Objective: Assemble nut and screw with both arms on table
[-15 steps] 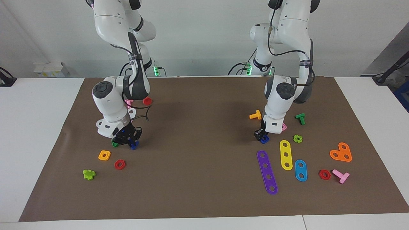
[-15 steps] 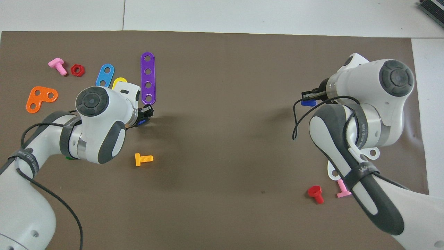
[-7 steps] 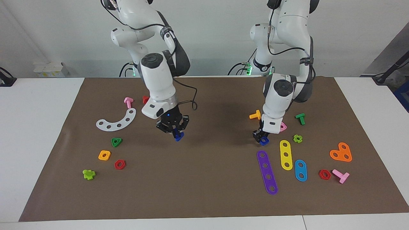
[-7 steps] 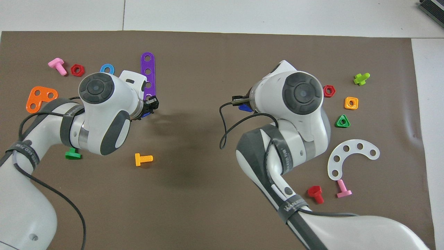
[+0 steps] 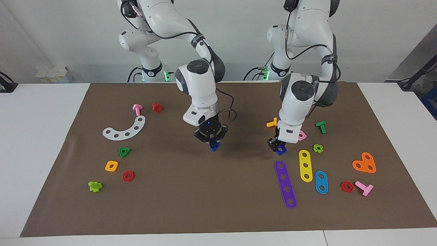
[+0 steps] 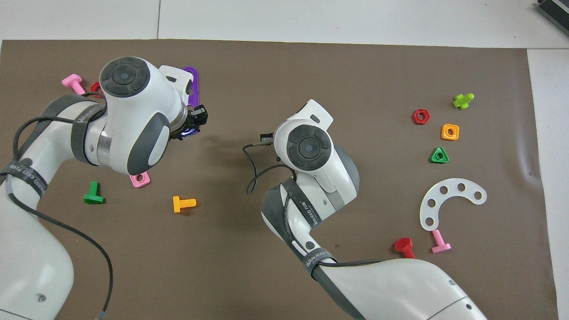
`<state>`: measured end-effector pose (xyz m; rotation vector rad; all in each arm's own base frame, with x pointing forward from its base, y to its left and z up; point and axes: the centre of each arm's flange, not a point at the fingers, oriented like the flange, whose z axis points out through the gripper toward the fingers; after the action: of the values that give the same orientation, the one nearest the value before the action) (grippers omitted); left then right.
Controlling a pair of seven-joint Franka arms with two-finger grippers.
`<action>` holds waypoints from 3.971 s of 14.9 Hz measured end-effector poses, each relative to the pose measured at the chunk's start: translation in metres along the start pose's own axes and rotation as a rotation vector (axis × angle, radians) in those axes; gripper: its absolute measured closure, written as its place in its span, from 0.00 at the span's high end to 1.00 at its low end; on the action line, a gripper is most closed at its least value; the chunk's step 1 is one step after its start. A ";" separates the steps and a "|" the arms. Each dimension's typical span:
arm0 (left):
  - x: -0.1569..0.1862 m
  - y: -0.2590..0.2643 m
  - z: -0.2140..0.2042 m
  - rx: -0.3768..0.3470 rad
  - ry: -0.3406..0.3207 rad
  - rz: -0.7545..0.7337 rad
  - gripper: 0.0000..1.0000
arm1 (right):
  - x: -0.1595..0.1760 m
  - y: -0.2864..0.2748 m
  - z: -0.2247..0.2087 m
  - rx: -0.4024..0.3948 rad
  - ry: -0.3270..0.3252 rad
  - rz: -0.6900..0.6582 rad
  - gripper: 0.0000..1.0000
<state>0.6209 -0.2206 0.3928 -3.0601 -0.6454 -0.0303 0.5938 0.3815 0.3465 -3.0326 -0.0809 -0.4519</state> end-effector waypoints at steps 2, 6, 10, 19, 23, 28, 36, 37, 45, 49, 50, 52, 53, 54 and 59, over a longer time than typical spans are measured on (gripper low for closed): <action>0.001 0.011 -0.011 -0.004 -0.017 0.004 0.47 | -0.004 -0.009 0.009 0.000 0.004 0.008 0.18; -0.003 0.032 -0.027 -0.014 -0.042 0.030 0.47 | -0.009 -0.013 0.015 -0.003 -0.004 0.006 0.18; -0.009 0.049 -0.030 -0.042 -0.050 0.058 0.47 | -0.018 -0.019 0.028 -0.012 -0.021 -0.005 0.28; -0.028 0.084 -0.037 -0.106 -0.046 0.114 0.47 | 0.043 0.067 -0.060 -0.042 -0.001 0.108 1.00; -0.075 0.130 -0.024 -0.142 -0.051 0.190 0.47 | 0.068 0.169 -0.140 -0.084 -0.058 0.118 1.00; -0.119 0.166 0.000 -0.147 -0.064 0.225 0.47 | 0.055 0.272 -0.194 -0.085 -0.238 0.150 1.00; -0.116 0.161 0.020 -0.131 -0.068 0.217 0.47 | 0.004 0.390 -0.209 -0.078 -0.404 0.213 1.00; -0.117 0.161 0.025 -0.130 -0.068 0.217 0.47 | -0.003 0.405 -0.208 -0.072 -0.413 0.208 1.00; -0.129 0.160 0.049 -0.125 -0.072 0.227 0.47 | -0.003 0.445 -0.280 -0.059 -0.321 0.135 1.00; -0.133 0.158 0.057 -0.117 -0.066 0.235 0.47 | 0.008 0.431 -0.328 -0.092 -0.286 0.104 1.00; -0.132 0.158 0.058 -0.116 -0.066 0.235 0.47 | 0.009 0.429 -0.336 -0.104 -0.286 0.097 1.00; -0.132 0.157 0.058 -0.111 -0.059 0.240 0.47 | 0.010 0.422 -0.343 -0.104 -0.287 0.085 1.00; -0.132 0.157 0.058 -0.108 -0.052 0.245 0.47 | 0.010 0.420 -0.343 -0.103 -0.291 0.083 1.00; -0.131 0.157 0.058 -0.107 -0.044 0.249 0.47 | 0.009 0.419 -0.341 -0.102 -0.302 0.081 1.00; -0.130 0.158 0.057 -0.110 -0.025 0.257 0.65 | 0.006 0.399 -0.331 -0.093 -0.346 0.077 1.00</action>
<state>0.5669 -0.4166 0.3317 -3.2275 -0.2545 -0.0260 0.5291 -0.0425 0.6374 -3.1561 0.0386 0.0805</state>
